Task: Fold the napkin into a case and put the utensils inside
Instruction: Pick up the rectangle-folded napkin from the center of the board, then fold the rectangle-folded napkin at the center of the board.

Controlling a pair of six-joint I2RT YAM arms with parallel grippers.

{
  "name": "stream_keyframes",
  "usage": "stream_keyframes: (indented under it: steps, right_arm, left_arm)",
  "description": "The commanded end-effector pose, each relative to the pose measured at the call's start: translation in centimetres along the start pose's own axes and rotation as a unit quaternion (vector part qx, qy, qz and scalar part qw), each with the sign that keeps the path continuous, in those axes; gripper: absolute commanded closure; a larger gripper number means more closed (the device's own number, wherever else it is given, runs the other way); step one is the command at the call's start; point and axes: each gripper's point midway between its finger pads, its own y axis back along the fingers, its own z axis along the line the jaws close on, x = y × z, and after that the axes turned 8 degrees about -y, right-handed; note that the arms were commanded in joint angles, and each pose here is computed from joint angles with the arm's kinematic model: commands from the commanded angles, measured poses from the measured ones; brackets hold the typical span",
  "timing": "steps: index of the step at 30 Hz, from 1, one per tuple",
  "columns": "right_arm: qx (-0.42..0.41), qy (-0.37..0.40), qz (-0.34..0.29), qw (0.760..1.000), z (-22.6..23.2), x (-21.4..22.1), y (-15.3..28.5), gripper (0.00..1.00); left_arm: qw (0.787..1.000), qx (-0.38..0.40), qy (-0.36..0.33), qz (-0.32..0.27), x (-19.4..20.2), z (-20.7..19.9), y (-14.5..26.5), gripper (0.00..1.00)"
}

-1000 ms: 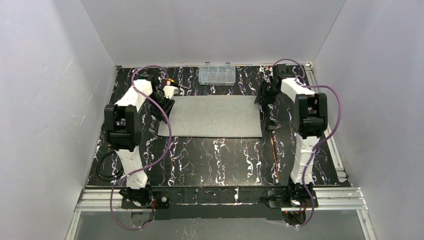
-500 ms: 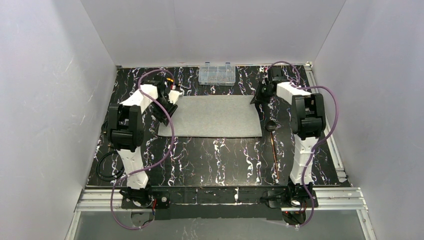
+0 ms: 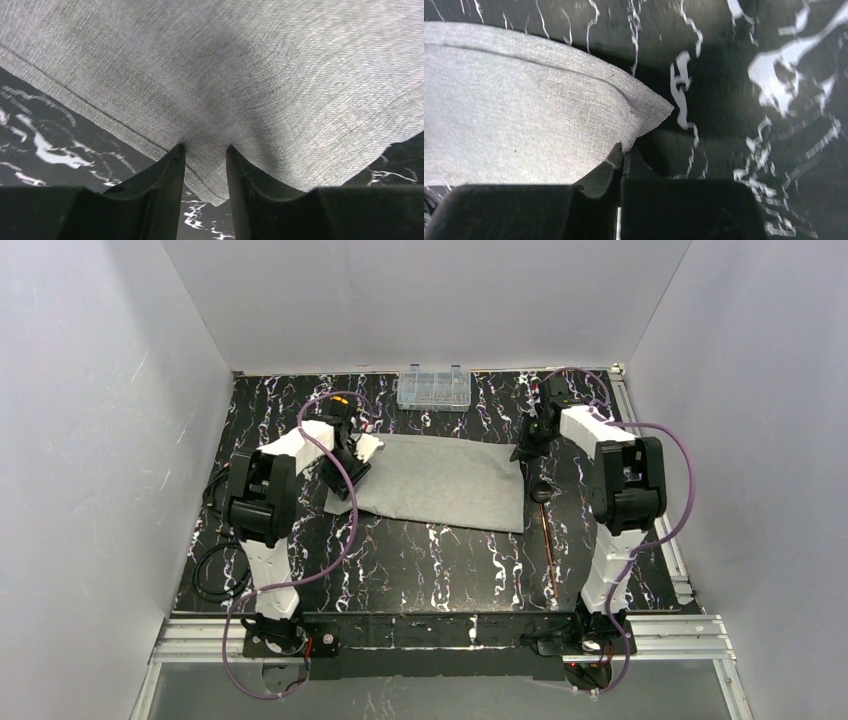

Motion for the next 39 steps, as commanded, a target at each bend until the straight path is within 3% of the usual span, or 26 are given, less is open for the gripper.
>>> stream_keyframes:
  steps: [1, 4, 7, 13, 15, 19, 24, 39]
  right_arm:
    - [0.03, 0.009, 0.0, 0.999, -0.9, 1.3, 4.8, 0.99]
    - [0.042, 0.008, 0.002, 0.999, -1.8, 1.7, 6.5, 0.99]
    - [0.049, 0.01, -0.008, 0.999, -2.3, 1.0, 8.2, 0.99]
    - [0.033, 0.014, 0.005, 0.999, -0.8, 0.1, 9.9, 0.99]
    - [0.025, 0.008, 0.003, 1.0, -0.2, -0.1, 10.3, 0.99]
    - [-0.012, -0.017, -0.009, 1.0, 2.3, -0.3, 11.2, 0.99]
    - [-0.078, -0.065, -0.029, 0.994, 7.2, 0.0, 11.4, 0.99]
    - [-0.15, -0.138, -0.041, 0.978, 19.1, 2.1, 6.2, 0.99]
  left_arm:
    - [0.996, 0.072, -0.046, -0.038, -1.7, -5.2, 0.9, 0.66]
    - [0.994, 0.082, -0.063, -0.044, -2.2, -6.7, 1.1, 0.66]
    - [0.995, 0.052, -0.07, -0.052, -2.8, -5.6, 1.9, 0.66]
    - [0.978, -0.15, -0.146, -0.023, -2.3, 2.1, 4.5, 0.65]
    - [0.975, -0.168, -0.142, -0.035, -2.5, 3.0, 5.9, 0.64]
    - [0.986, -0.082, -0.099, -0.109, -3.5, 0.4, 8.8, 0.6]
    - [0.978, -0.009, -0.088, -0.19, -4.6, -2.5, 11.3, 0.57]
    - [0.976, 0.011, 0.011, -0.216, -1.4, 1.5, 12.1, 0.58]
